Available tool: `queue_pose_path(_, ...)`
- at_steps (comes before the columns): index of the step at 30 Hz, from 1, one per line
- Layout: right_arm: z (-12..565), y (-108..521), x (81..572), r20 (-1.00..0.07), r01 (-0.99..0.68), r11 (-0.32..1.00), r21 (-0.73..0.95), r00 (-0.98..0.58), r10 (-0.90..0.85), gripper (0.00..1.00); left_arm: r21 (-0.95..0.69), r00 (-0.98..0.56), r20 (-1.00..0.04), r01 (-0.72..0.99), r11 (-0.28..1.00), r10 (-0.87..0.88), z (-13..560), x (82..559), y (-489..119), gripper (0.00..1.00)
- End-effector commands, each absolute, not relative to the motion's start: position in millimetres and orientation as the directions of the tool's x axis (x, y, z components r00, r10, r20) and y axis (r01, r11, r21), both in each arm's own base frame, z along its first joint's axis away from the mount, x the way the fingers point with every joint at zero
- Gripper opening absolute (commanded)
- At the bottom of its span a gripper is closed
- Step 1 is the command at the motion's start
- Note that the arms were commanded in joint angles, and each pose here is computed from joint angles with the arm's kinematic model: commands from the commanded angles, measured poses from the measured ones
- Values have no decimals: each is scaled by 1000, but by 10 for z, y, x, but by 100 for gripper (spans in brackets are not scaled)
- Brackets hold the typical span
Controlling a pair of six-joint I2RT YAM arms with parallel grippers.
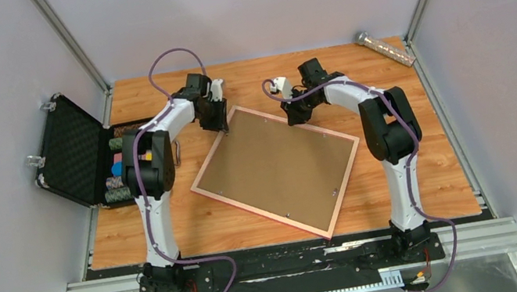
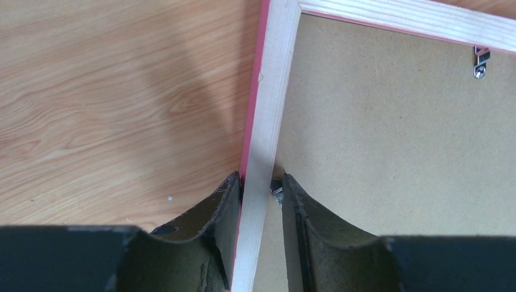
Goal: Put the photo into the frame
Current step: Install the photo frame at the center of the board.
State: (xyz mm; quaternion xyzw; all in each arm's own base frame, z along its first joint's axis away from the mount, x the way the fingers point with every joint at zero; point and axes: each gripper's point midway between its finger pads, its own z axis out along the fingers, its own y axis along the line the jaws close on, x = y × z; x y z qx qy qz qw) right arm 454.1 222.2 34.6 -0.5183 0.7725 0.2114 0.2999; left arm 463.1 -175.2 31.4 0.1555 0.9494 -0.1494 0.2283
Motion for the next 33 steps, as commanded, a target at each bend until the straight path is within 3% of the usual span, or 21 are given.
queue_pose_path(1,333,2248,4522,-677,-926,378,4,-281,-680,0,-199,-849,-501,304,932,170,279,4727,-1715,38)
queue_pose_path(24,217,2155,4671,-639,-888,459,-12,-346,-687,0,-156,-838,-491,354,922,239,393,4480,-1591,29)
queue_pose_path(26,198,2156,4671,-637,-887,462,-9,-351,-687,0,-154,-828,-505,363,919,243,451,4489,-1595,35)
queue_pose_path(31,174,2153,4671,-634,-883,469,-3,-361,-684,0,-171,-819,-525,367,914,230,577,4554,-1654,65)
queue_pose_path(33,169,2155,4666,-633,-883,469,-2,-362,-684,0,-179,-822,-524,363,914,224,588,4577,-1674,71)
